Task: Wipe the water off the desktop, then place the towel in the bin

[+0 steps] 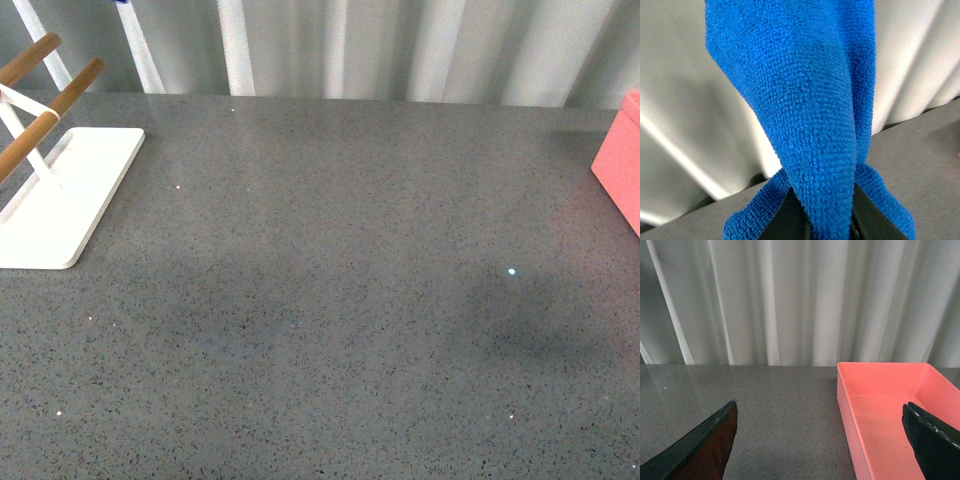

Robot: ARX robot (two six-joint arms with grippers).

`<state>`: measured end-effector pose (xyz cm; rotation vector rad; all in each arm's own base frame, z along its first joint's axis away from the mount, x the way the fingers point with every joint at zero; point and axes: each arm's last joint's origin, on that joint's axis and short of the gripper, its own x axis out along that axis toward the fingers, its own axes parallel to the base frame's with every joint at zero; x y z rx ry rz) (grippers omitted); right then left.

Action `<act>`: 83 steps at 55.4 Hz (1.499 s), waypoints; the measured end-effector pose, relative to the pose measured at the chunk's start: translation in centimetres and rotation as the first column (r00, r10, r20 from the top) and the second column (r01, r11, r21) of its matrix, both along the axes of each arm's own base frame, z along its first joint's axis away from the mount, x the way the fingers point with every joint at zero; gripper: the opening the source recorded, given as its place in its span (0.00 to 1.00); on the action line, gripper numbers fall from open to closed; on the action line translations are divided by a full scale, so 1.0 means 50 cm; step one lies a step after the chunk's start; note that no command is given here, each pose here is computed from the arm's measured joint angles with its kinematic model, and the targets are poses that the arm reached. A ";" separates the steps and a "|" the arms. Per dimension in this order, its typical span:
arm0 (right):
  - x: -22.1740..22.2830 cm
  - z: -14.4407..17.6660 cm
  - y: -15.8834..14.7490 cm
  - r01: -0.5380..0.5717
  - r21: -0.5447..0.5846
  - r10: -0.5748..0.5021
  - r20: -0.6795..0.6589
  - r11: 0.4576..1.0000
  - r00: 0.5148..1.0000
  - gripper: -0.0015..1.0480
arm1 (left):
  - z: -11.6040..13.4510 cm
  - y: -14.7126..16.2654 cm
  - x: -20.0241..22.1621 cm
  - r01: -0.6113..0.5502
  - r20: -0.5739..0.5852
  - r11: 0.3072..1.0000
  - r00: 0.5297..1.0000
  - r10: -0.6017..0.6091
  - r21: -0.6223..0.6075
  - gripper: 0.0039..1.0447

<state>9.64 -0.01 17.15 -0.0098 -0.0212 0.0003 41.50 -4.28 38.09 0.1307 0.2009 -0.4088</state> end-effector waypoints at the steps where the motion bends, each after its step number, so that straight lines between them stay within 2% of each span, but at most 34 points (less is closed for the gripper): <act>1: 0.000 0.000 0.000 0.000 0.000 0.000 0.000 1.000 1.000 0.93 | 0.000 -0.011 -0.004 0.017 0.011 1.000 1.000 -0.017 -0.012 0.05; 2: 0.000 0.000 0.000 0.000 0.000 0.000 0.000 1.000 1.000 0.93 | -0.052 -0.093 -0.015 0.141 0.003 0.986 0.990 -0.142 -0.089 0.05; 13: 0.000 0.000 0.000 0.000 0.000 0.000 0.000 1.000 1.000 0.93 | -0.143 -0.166 -0.031 0.217 -0.043 0.957 0.973 -0.229 -0.193 0.05; 24: 0.000 0.000 0.000 0.000 0.000 0.000 0.000 1.000 1.000 0.93 | -0.194 -0.222 -0.057 0.269 -0.047 0.919 0.954 -0.295 -0.289 0.05; 31: 0.000 0.000 0.000 0.000 0.000 0.000 0.000 1.000 1.000 0.93 | -0.231 -0.258 -0.083 0.293 -0.062 0.871 0.937 -0.343 -0.394 0.05; 47: 0.000 0.000 0.000 0.000 0.000 0.000 0.000 1.000 1.000 0.93 | -0.271 -0.286 -0.109 0.293 -0.105 0.842 0.920 -0.377 -0.454 0.05; 50: 0.001 -0.002 0.000 -0.101 -0.034 0.097 -0.091 0.994 0.991 0.93 | -0.275 -0.289 -0.110 0.292 -0.111 0.841 0.919 -0.379 -0.456 0.05; 53: 0.005 -0.005 -0.005 -0.226 -0.030 0.210 -0.258 0.974 0.943 0.93 | -0.279 -0.290 -0.109 0.285 -0.117 0.843 0.920 -0.374 -0.457 0.05; 56: 0.015 -0.002 -0.010 -0.356 -0.005 0.337 -0.311 0.935 0.889 0.93 | -0.281 -0.292 -0.109 0.282 -0.121 0.844 0.920 -0.373 -0.457 0.05; 60: 0.038 0.021 -0.021 -0.436 -0.001 0.417 -0.289 0.900 0.862 0.93 | -0.285 -0.295 -0.109 0.281 -0.126 0.844 0.919 -0.374 -0.456 0.05; 67: 0.091 0.074 -0.040 -0.471 -0.079 0.444 -0.228 0.878 0.866 0.93 | -0.290 -0.295 -0.108 0.268 -0.141 0.851 0.921 -0.365 -0.452 0.05; 72: 0.129 0.091 -0.048 -0.495 -0.087 0.466 -0.229 0.865 0.855 0.93 | -0.288 -0.296 -0.107 0.265 -0.141 0.852 0.922 -0.361 -0.452 0.05; 79: 0.179 0.077 -0.043 -0.544 -0.038 0.512 -0.286 0.838 0.810 0.93 | -0.286 -0.296 -0.106 0.261 -0.144 0.849 0.921 -0.361 -0.458 0.05; 83: 0.201 0.060 -0.022 -0.594 0.010 0.566 -0.314 0.805 0.762 0.93 | -0.285 -0.296 -0.106 0.252 -0.151 0.843 0.920 -0.360 -0.475 0.05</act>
